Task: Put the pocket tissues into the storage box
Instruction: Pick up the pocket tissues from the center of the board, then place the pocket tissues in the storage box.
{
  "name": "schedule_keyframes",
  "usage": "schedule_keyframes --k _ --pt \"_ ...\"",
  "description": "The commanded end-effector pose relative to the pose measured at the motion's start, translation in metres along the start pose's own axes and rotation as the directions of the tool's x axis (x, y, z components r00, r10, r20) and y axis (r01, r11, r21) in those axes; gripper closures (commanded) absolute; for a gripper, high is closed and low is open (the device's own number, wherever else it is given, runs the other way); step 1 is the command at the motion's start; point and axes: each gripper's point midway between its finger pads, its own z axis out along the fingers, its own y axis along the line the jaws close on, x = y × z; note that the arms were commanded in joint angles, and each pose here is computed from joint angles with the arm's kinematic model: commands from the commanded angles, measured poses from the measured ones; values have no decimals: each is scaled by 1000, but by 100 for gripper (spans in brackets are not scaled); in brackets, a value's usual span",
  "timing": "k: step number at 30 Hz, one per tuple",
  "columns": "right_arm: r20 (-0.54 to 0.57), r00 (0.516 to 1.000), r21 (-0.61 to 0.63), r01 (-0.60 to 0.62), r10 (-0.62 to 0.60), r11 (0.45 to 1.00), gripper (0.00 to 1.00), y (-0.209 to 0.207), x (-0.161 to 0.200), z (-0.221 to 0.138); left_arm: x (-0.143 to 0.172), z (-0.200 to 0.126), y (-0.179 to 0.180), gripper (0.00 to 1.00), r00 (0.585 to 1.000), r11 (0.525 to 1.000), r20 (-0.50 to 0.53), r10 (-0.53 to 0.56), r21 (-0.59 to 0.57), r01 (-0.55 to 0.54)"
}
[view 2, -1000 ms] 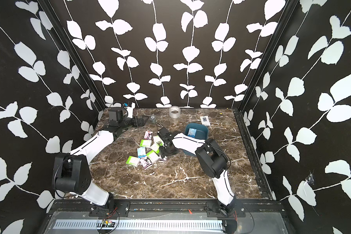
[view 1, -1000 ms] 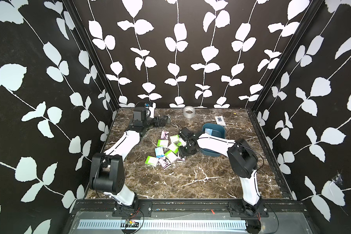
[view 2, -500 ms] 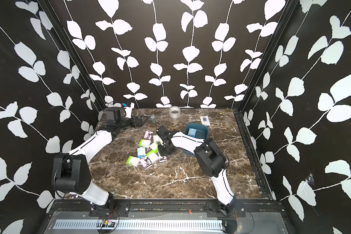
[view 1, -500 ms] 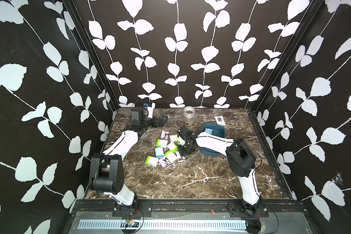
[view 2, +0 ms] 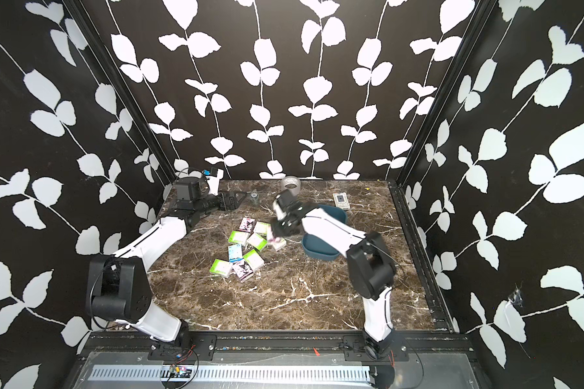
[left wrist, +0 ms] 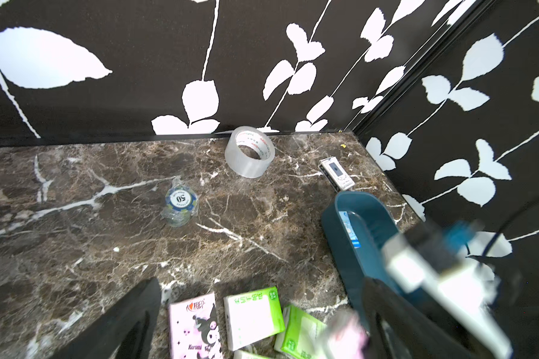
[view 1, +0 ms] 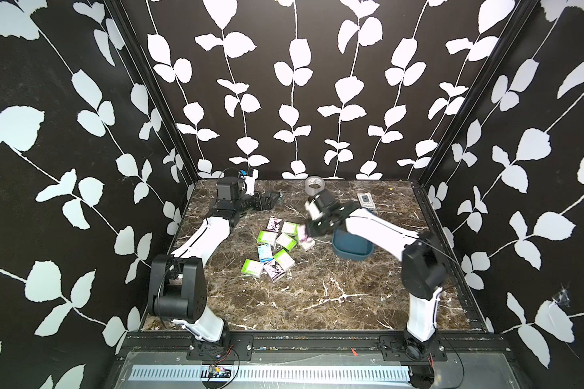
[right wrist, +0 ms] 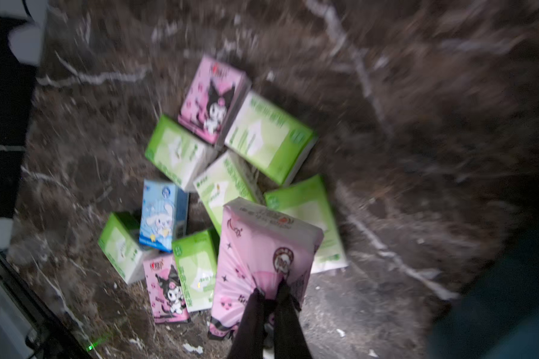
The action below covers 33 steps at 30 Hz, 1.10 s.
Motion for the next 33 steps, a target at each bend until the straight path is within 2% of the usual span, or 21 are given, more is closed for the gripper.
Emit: schedule_keyframes --k 1,5,9,13,24,33 --pt "140 989 25 -49 45 998 100 -23 -47 -41 -13 -7 -17 1 999 997 42 12 74 -15" --pt "152 985 148 -109 87 983 100 -77 -51 -64 -14 0 -31 1 999 987 31 -29 159 24" --pt "126 983 271 -166 136 948 99 -130 -39 -80 -4 16 -44 1 999 982 4 -36 183 34" --pt "99 976 322 -214 191 922 98 -168 -27 -81 5 30 -60 1 999 977 -30 -23 212 29" --pt "-13 970 432 -213 243 876 97 -227 1 -51 6 34 -64 1 999 980 -38 -4 201 12" --pt "-54 971 465 -182 233 867 96 -244 1 -31 5 34 -62 1 999 983 -40 7 184 1"
